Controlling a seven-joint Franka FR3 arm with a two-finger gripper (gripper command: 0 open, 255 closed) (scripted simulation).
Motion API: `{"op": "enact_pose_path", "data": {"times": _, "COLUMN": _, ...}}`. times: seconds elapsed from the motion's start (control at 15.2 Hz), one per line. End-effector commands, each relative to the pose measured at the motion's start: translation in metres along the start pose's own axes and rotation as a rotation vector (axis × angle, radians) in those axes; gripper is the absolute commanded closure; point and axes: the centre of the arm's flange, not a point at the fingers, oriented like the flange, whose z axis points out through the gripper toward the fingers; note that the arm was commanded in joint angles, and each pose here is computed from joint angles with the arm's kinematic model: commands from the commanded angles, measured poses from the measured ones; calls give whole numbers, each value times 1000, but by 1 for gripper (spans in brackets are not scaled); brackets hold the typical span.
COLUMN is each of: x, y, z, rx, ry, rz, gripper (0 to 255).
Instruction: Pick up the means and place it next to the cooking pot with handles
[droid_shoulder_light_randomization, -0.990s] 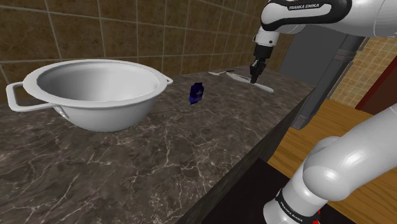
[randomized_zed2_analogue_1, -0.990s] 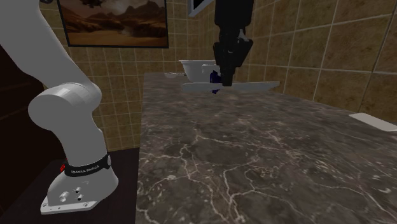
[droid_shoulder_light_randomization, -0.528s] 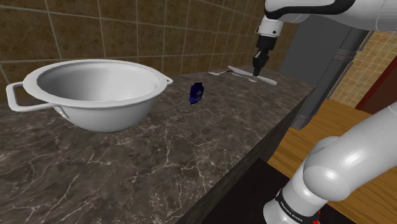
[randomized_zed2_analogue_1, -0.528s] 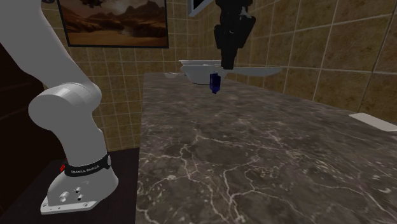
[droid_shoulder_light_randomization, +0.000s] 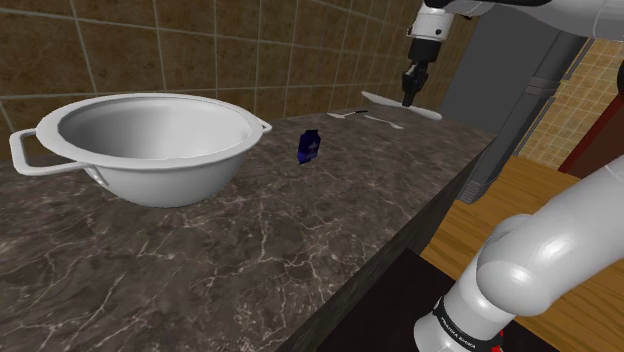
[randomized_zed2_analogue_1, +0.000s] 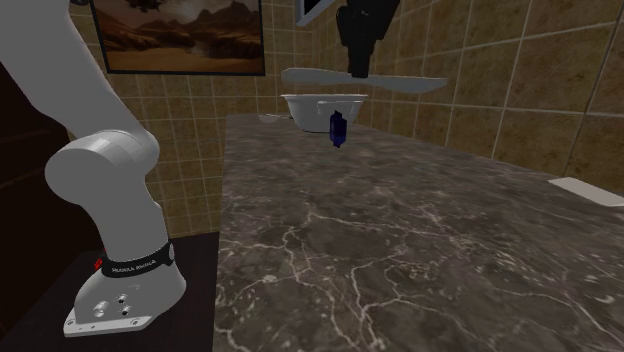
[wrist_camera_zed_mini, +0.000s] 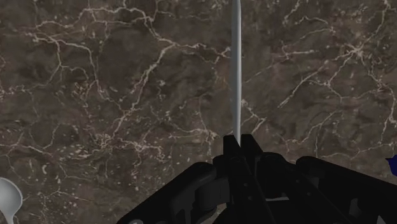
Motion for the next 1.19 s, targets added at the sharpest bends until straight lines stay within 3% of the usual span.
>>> {"op": "enact_pose_path", "data": {"times": 0.0, "x": -1, "y": 1, "z": -11, "rx": 0, "ry": 0, "rz": 0, "gripper": 255}}
{"op": "enact_pose_path", "data": {"times": 0.59, "x": -3, "y": 1, "z": -57, "rx": 0, "ry": 0, "rz": 0, "gripper": 255}}
{"op": "enact_pose_path", "data": {"times": 1.12, "x": -21, "y": -103, "z": -56, "rx": 0, "ry": 0, "rz": 0, "gripper": 255}}
